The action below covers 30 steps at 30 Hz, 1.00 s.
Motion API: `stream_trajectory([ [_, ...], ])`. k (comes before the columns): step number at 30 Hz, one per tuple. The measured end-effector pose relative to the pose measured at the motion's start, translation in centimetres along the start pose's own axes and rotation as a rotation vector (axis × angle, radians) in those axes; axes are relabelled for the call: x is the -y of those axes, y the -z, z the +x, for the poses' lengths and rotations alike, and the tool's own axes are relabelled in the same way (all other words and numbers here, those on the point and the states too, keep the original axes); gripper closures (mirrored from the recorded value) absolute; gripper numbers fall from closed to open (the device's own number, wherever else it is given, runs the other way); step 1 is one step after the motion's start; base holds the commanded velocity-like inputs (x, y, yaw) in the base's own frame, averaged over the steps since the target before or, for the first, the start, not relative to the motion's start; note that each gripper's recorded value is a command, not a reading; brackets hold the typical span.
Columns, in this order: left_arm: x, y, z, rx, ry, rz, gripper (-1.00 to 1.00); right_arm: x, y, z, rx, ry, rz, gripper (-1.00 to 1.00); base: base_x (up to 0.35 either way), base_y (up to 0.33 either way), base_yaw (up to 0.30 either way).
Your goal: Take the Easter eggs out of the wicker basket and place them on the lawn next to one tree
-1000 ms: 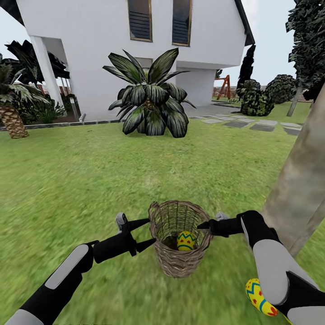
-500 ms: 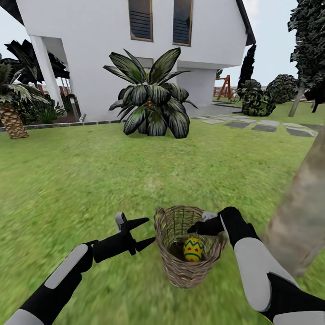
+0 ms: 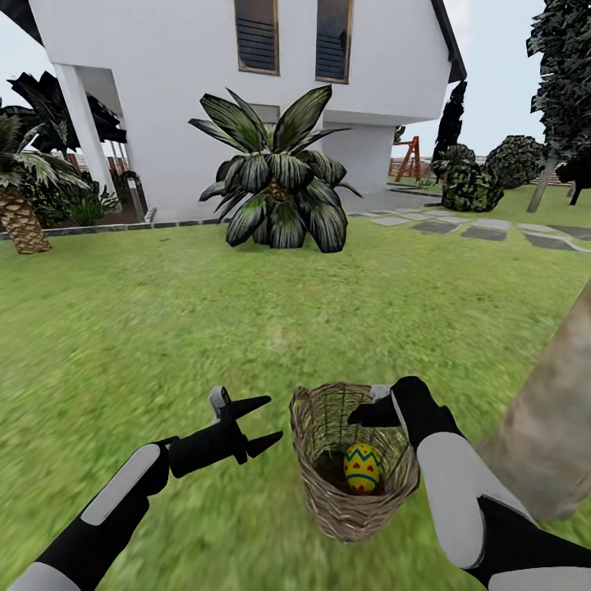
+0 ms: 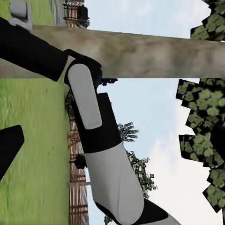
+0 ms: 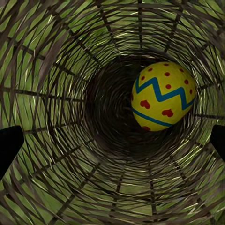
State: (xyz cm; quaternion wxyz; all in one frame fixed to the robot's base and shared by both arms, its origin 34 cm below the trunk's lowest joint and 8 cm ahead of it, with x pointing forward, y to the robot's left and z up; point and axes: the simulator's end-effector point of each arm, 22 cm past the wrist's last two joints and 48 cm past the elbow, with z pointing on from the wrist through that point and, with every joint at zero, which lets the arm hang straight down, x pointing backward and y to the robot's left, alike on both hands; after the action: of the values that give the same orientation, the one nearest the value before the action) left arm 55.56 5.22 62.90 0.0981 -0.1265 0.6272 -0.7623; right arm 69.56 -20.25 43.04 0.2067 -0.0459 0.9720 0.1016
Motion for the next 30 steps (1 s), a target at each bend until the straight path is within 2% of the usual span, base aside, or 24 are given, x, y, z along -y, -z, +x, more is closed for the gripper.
stream_trajectory([
  [7, 0.0, 0.0, 0.0, 0.0, 0.001, 0.0, -1.0, -0.2, -0.3, 0.4, -0.011, -0.001, -0.003, -1.0, 0.001, 0.0, -0.033],
  [24, 0.7, -0.1, 0.2, -0.004, -0.011, 0.007, -1.0, -0.2, 0.3, 0.2, -0.005, 0.01, 0.008, -1.0, 0.169, 0.186, -0.243],
  [30, 1.0, -0.1, 0.3, -0.004, -0.016, 0.009, -1.0, 0.9, -0.4, 1.3, -0.033, 0.023, 0.121, -1.0, 0.018, 0.019, -0.243],
])
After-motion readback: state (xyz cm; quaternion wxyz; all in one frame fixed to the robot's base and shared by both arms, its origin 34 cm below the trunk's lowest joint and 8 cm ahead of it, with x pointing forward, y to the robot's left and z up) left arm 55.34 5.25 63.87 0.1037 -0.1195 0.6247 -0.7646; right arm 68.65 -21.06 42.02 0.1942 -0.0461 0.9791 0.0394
